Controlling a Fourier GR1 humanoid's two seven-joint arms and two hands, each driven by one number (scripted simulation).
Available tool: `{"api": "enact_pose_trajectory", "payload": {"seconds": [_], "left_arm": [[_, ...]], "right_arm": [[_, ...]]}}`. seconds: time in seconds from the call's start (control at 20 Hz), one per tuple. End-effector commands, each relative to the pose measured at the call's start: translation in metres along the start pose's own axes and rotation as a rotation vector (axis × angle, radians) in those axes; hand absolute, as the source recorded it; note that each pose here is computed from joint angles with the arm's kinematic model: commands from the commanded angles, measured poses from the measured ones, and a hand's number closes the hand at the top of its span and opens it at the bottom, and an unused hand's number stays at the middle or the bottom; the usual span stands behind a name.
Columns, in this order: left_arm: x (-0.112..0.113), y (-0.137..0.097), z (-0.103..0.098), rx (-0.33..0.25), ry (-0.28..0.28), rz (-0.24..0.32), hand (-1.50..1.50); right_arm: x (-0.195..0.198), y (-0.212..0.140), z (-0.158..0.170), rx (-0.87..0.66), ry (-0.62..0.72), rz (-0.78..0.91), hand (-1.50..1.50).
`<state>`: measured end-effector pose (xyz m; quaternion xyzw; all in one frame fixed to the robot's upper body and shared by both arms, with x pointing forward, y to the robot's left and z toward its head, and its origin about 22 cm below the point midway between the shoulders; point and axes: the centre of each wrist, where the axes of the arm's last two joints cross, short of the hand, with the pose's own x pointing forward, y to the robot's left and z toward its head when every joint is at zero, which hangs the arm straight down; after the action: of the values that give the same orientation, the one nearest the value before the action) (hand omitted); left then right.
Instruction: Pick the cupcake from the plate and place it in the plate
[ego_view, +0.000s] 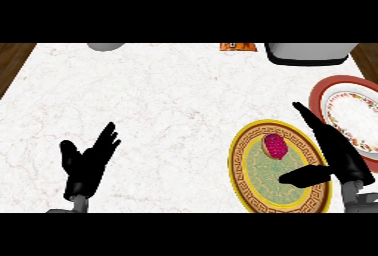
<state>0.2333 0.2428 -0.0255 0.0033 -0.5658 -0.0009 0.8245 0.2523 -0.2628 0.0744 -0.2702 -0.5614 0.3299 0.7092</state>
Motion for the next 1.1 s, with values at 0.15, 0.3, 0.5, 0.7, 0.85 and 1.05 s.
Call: {"api": "enact_pose_trajectory", "payload": {"seconds": [0.15, 0.3, 0.5, 0.7, 0.85, 1.05], "left_arm": [[-0.004, 0.004, -0.011, -0.018, 0.008, 0.010, 0.00], [-0.033, -0.009, 0.012, -0.014, 0.014, -0.019, 0.00], [0.004, -0.010, -0.001, -0.011, 0.017, -0.005, 0.00], [-0.023, 0.000, 0.003, -0.017, 0.018, -0.003, 0.00], [-0.013, -0.019, -0.006, -0.009, 0.018, -0.016, 0.00], [-0.003, 0.003, -0.017, -0.011, 0.013, 0.002, 0.00]], "right_arm": [[0.003, -0.001, -0.002, -0.015, 0.066, 0.085, -1.50], [-0.002, 0.018, -0.015, -0.034, 0.089, 0.110, -1.50], [-0.017, 0.033, -0.012, 0.007, 0.098, 0.126, -1.50], [-0.007, 0.039, -0.024, 0.026, 0.097, 0.115, -1.50], [-0.005, 0.057, -0.044, 0.051, 0.099, 0.124, -1.50], [-0.005, 0.058, -0.043, 0.134, 0.057, 0.245, 1.50]]}}
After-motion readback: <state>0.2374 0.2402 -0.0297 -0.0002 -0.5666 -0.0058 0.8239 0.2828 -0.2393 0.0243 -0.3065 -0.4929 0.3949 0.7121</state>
